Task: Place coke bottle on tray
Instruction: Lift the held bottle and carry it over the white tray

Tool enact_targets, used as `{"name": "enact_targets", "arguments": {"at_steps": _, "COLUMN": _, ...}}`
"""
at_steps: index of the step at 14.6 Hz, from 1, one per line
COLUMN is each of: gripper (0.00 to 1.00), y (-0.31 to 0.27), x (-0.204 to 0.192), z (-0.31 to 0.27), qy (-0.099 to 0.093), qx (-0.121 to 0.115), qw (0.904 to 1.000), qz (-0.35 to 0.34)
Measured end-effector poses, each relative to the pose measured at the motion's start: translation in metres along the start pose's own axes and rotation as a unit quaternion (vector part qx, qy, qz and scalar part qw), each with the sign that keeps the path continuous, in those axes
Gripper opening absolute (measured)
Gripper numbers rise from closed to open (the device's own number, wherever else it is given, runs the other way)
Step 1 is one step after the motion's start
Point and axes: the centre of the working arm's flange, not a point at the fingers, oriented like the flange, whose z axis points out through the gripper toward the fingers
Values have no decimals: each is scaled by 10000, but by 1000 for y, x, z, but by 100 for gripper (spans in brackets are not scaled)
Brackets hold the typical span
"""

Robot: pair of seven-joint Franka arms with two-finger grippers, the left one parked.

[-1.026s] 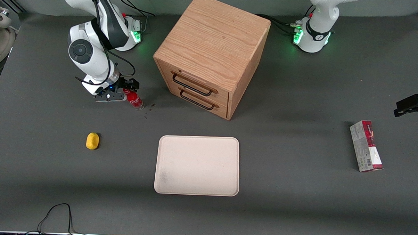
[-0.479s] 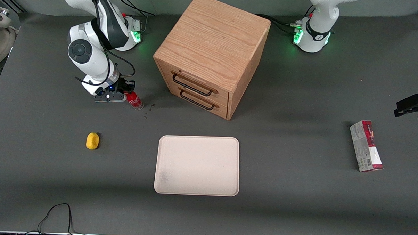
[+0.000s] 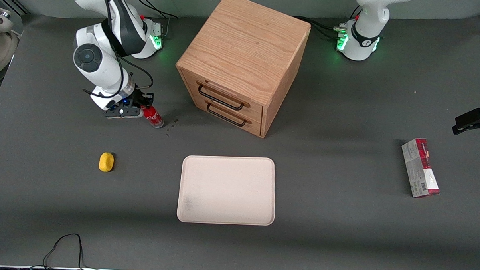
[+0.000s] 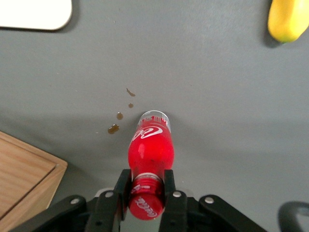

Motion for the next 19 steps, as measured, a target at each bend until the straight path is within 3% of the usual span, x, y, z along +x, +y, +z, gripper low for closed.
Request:
{"name": "enact_targets", "arguments": {"at_steps": 7, "gripper": 31, "y": 24, "x": 22, "z": -130, "qy": -279, "qx": 1, "qw": 9992, "qz": 277}}
{"name": "enact_targets", "arguments": {"at_steps": 10, "gripper": 31, "y": 24, "x": 15, "z": -185, "qy": -376, "qx": 129, "qw": 9988, "qz": 285}}
{"name": "enact_targets", "arguments": {"at_steps": 15, "gripper": 31, "y": 26, "x": 10, "z": -237, "qy": -196, "qx": 207, "qw": 9992, "qz": 277}}
{"name": "enact_targets", "arguments": {"at_steps": 19, "gripper": 31, "y": 10, "x": 46, "z": -251, "qy": -7, "qx": 228, "qw": 9994, "qz": 275}}
